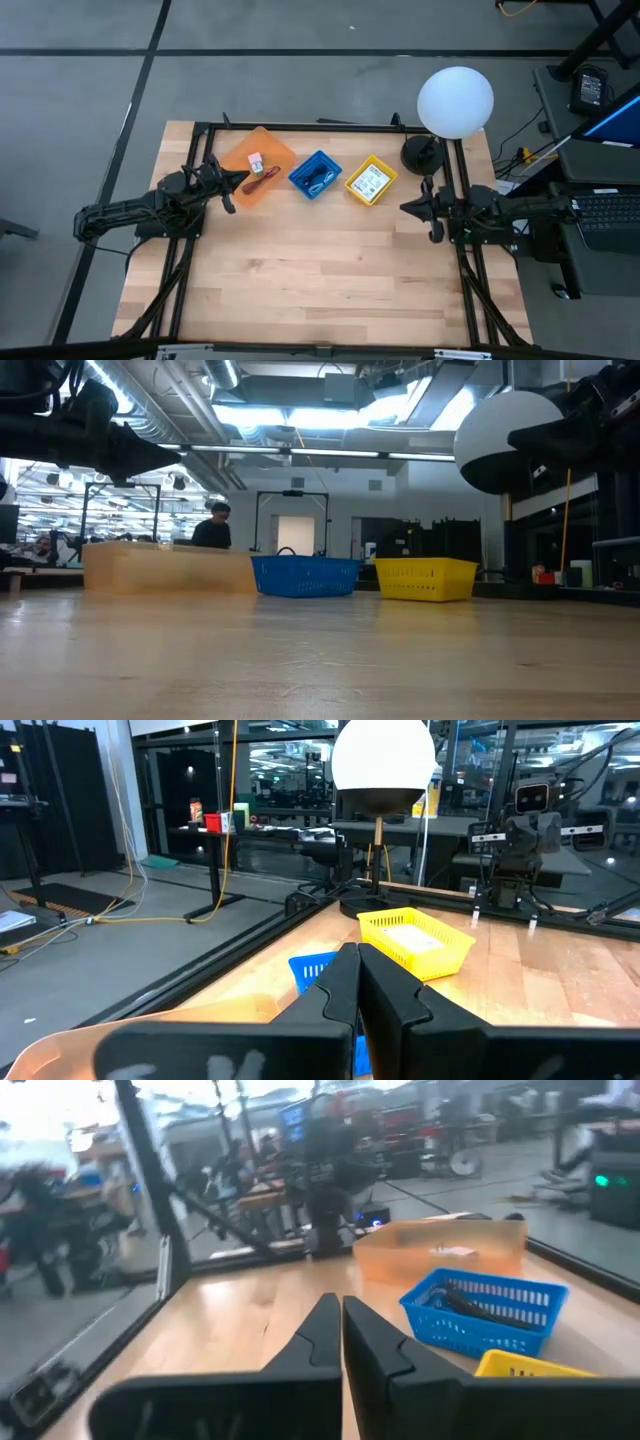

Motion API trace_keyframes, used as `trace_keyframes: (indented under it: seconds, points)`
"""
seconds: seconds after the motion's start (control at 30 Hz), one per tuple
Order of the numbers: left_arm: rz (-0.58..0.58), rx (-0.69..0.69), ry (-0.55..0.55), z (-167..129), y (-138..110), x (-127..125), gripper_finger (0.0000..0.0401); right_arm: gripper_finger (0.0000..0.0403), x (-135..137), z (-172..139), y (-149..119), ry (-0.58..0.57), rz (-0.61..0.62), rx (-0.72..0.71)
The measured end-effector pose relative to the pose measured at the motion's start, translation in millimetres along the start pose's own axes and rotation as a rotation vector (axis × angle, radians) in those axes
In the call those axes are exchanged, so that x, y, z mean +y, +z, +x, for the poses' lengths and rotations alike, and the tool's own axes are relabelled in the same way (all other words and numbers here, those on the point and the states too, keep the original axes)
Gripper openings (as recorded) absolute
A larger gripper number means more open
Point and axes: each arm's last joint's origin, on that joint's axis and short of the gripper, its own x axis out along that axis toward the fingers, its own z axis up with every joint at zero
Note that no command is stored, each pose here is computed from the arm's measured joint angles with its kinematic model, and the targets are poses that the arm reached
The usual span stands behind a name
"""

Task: Pick and place items into bin
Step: Return to Home Position

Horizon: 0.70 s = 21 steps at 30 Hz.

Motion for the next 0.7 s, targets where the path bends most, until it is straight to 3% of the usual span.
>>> trace_keyframes:
  seconds: [0.2, 0.7]
  points:
    - [0.0, 0.0, 0.0, 0.0, 0.0, 0.0, 0.0004, 0.0, 2.8, -0.3, -5.5, 0.123, -0.127, 0.065]
    - [0.0, 0.0, 0.0, 0.0, 0.0, 0.0, 0.0004, 0.0, 7.5, -4.8, -4.7, 0.203, -0.158, 0.045]
